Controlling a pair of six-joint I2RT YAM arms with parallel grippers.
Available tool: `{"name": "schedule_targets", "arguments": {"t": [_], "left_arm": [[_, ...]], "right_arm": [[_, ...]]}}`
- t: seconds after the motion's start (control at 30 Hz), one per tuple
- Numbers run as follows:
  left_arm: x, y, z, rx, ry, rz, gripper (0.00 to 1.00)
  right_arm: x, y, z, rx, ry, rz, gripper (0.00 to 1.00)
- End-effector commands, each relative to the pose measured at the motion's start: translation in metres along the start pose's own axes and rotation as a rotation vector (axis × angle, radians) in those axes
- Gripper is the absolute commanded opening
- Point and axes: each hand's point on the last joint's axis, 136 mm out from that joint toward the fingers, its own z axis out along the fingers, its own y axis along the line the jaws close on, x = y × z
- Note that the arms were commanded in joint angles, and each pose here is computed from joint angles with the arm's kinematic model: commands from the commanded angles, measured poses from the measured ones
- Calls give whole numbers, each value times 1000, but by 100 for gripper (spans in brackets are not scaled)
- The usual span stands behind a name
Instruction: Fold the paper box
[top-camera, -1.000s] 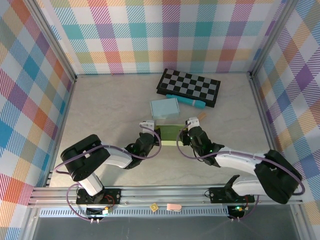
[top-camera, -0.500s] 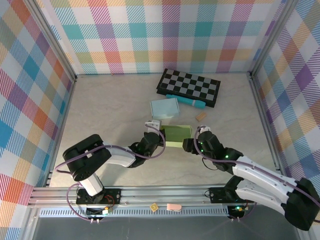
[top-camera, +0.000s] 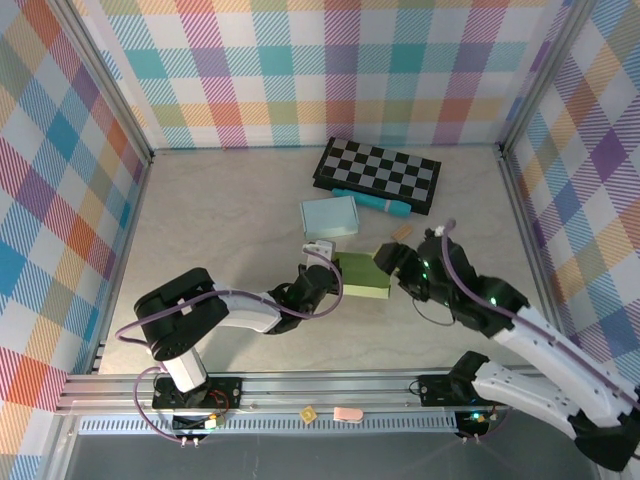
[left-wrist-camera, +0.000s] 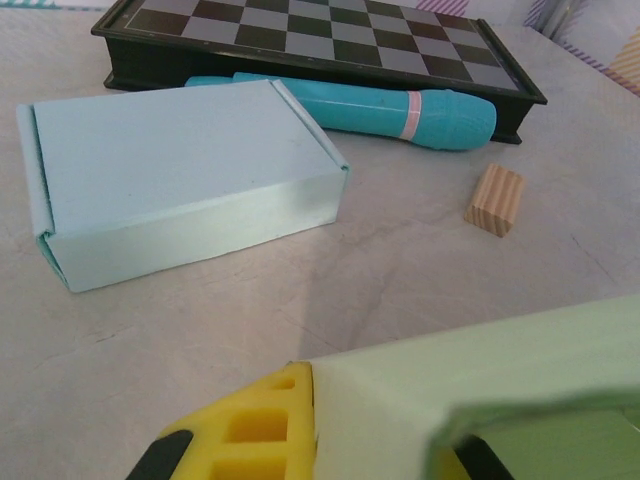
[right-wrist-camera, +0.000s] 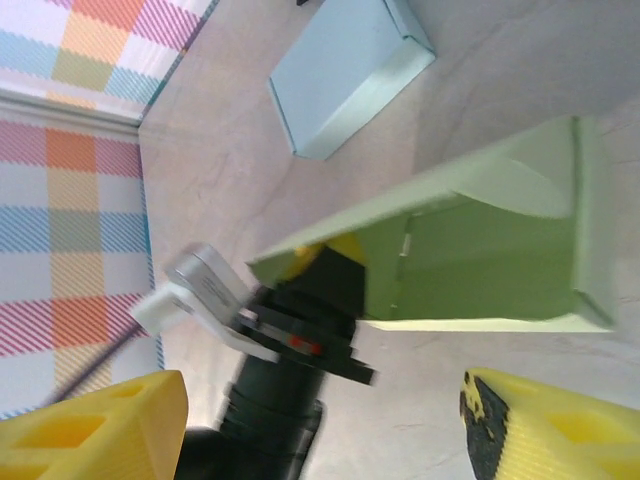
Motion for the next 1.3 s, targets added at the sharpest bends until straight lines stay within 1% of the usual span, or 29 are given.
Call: {"name": "schedule_targets", "arguments": {"t": [0.0,0.07,0.1,0.2,0.37,0.57,0.67,0.73,0.9,1.03,1.13,1.27], "left_arm": [[36,6,-2,-41,112,48,6],[38,3,-3,-37,121,44,6],[39,1,-3,-37,127,48,6],[42,-2,-3,-40,133,52,6],[43,-2,-3,-50,129,49,6],[44,-3,-3,-48,140,56,6],[45,-2,-3,-52,144,59,7],[46,-2,-3,-52,146,59,6],[45,-2,-3,-55,148,62,7],[44,-2,-3,-59,152,66,7],[44,-2,-4,-59,157,62,11],[41,-3,-12,-63,165,55,33]], "right_arm": [[2,5,7,127,42,189,69],[7,10,14,148,67,293,64],[9,14,21,132,76,340,62],[10,11,37,149,71,460,60],[16,4,64,199,108,614,60],[5,-9,86,224,53,682,56],[2,-17,93,250,51,713,53],[4,-22,99,259,56,733,48],[13,-30,101,292,88,753,29],[19,-44,96,317,85,772,21],[23,-53,95,329,84,783,15],[27,-62,95,339,86,787,8]]}}
